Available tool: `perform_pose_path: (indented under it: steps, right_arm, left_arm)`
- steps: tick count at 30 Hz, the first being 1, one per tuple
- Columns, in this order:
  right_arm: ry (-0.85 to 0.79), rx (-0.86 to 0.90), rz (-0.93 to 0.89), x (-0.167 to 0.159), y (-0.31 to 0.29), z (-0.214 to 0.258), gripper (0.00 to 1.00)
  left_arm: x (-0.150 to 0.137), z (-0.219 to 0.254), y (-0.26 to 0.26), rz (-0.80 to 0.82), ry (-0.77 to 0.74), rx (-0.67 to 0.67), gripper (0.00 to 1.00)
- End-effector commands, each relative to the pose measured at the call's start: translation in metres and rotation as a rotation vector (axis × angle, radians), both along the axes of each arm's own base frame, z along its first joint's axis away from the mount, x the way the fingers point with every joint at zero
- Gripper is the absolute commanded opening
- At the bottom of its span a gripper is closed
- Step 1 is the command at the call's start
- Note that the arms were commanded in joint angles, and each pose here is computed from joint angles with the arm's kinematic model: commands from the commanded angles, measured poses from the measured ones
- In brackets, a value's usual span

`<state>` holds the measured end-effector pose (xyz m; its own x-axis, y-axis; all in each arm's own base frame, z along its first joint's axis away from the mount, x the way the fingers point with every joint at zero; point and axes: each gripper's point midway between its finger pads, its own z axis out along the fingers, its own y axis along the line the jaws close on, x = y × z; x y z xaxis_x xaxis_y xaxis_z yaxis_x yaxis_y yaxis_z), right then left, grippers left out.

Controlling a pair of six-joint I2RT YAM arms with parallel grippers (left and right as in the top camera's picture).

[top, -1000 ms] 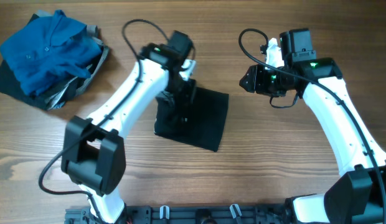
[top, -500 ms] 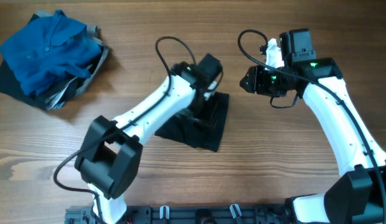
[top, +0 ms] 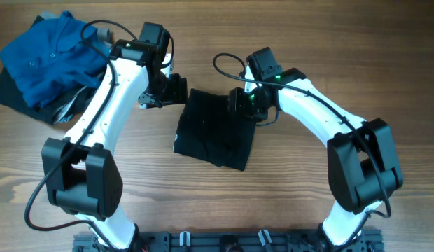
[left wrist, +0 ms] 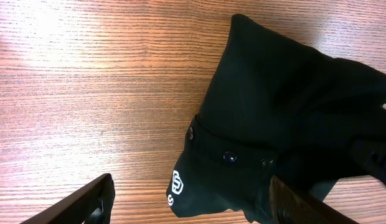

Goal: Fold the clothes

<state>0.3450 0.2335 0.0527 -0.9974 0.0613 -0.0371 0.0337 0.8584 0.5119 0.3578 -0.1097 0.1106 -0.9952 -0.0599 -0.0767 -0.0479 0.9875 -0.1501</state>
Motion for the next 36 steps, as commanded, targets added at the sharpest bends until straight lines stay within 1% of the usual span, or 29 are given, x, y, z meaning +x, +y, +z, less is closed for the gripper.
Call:
perform_pose_path:
  steps: [1,2,4,6,9,10,11,12,13,14,15,16,17,18,20,21,22,24,25,26,27,28,29,30,31,32,33,35,36]
  right_arm:
    - [-0.031,-0.041,-0.007,0.005,-0.018,0.009,0.04]
    - [-0.061,-0.089,-0.015,0.007,-0.036,0.017,0.04]
    - [-0.064,-0.163,-0.046,0.001,-0.072,0.032,0.04]
    - [-0.052,-0.174,-0.042,-0.003,-0.082,0.035,0.04]
    - [-0.033,-0.24,-0.041,-0.008,-0.094,0.029,0.05]
    - [-0.02,-0.29,-0.07,-0.01,-0.103,0.026,0.23]
    - [-0.004,-0.359,-0.111,-0.012,-0.115,0.023,0.49]
    - [0.013,-0.433,-0.151,-0.016,-0.13,0.021,0.57]
    - [0.031,-0.491,-0.176,-0.02,-0.142,0.02,0.59]
    - [0.039,-0.503,-0.176,-0.022,-0.146,0.02,0.58]
    - [0.037,-0.503,-0.169,-0.022,-0.148,0.021,0.57]
    - [0.016,-0.485,-0.134,-0.019,-0.147,0.023,0.57]
    - [-0.002,-0.446,-0.085,-0.019,-0.141,0.026,0.54]
    - [-0.036,-0.336,0.03,-0.02,-0.12,0.033,0.52]
    - [-0.047,-0.125,0.203,-0.035,-0.083,0.044,0.55]
    - [-0.016,-0.068,0.236,-0.046,-0.071,0.045,0.61]
    - [-0.002,-0.065,0.274,-0.057,-0.062,0.039,0.65]
    - [0.011,-0.068,0.334,-0.073,-0.048,0.024,0.7]
    - [0.034,-0.072,0.351,-0.084,-0.04,0.013,0.7]
    - [0.045,-0.074,0.355,-0.089,-0.037,0.009,0.68]
    - [0.053,-0.074,0.376,-0.097,-0.033,0.003,0.64]
    - [0.062,-0.075,0.395,-0.104,-0.03,0.0,0.54]
    - [0.073,-0.08,0.411,-0.11,-0.028,-0.002,0.37]
    - [0.08,-0.096,0.414,-0.113,-0.029,-0.003,0.18]
    - [0.11,-0.172,0.365,-0.113,-0.041,-0.008,0.07]
    - [0.148,-0.277,0.299,-0.115,-0.059,-0.012,0.04]
    - [0.169,-0.345,0.283,-0.12,-0.072,-0.012,0.04]
    - [0.214,-0.416,0.267,-0.13,-0.087,-0.01,0.04]
    - [0.218,-0.423,0.269,-0.13,-0.088,-0.01,0.13]
  left_arm:
    - [0.005,0.011,-0.003,-0.019,-0.04,-0.024,0.8]
    - [0.005,0.011,-0.003,-0.019,-0.039,-0.024,0.8]
    - [0.004,0.012,-0.005,-0.022,-0.037,-0.035,0.79]
    - [0.002,0.012,-0.013,-0.03,-0.026,-0.078,0.78]
    - [-0.006,-0.001,-0.016,-0.042,0.002,-0.079,0.76]
    - [-0.013,-0.01,-0.022,-0.055,0.021,-0.091,0.74]
    - [-0.019,-0.018,-0.027,-0.07,0.036,-0.102,0.73]
    - [-0.023,-0.024,-0.031,-0.082,0.042,-0.104,0.72]
    - [-0.025,-0.029,-0.034,-0.093,0.043,-0.103,0.72]
    - [-0.026,-0.032,-0.038,-0.104,0.04,-0.104,0.72]
    - [-0.027,-0.032,-0.041,-0.118,0.037,-0.108,0.7]
    - [-0.029,-0.03,-0.053,-0.172,0.029,-0.145,0.66]
    - [-0.03,-0.029,-0.058,-0.188,0.028,-0.166,0.63]
    - [-0.031,-0.029,-0.063,-0.199,0.026,-0.175,0.58]
    - [-0.032,-0.028,-0.07,-0.217,0.019,-0.177,0.54]
    - [-0.032,-0.028,-0.071,-0.223,0.013,-0.171,0.57]
    - [-0.03,-0.03,-0.067,-0.219,0.005,-0.149,0.6]
    - [-0.025,-0.032,-0.055,-0.199,-0.007,-0.101,0.62]
    - [-0.022,-0.032,-0.047,-0.18,-0.009,-0.086,0.63]
    - [-0.02,-0.032,-0.042,-0.167,-0.008,-0.086,0.63]
    - [-0.017,-0.032,-0.035,-0.146,-0.008,-0.086,0.63]
    - [-0.014,-0.032,-0.028,-0.124,-0.01,-0.086,0.63]
    - [-0.011,-0.032,-0.022,-0.108,-0.011,-0.086,0.62]
    - [-0.01,-0.032,-0.019,-0.099,-0.011,-0.086,0.63]
    - [-0.01,-0.032,-0.016,-0.091,-0.009,-0.085,0.63]
    - [-0.01,-0.033,-0.014,-0.086,-0.007,-0.085,0.63]
    - [-0.01,-0.033,-0.014,-0.087,-0.007,-0.085,0.63]
    - [-0.009,-0.032,-0.015,-0.087,-0.012,-0.086,0.64]
    - [-0.008,-0.032,-0.015,-0.087,-0.015,-0.086,0.65]
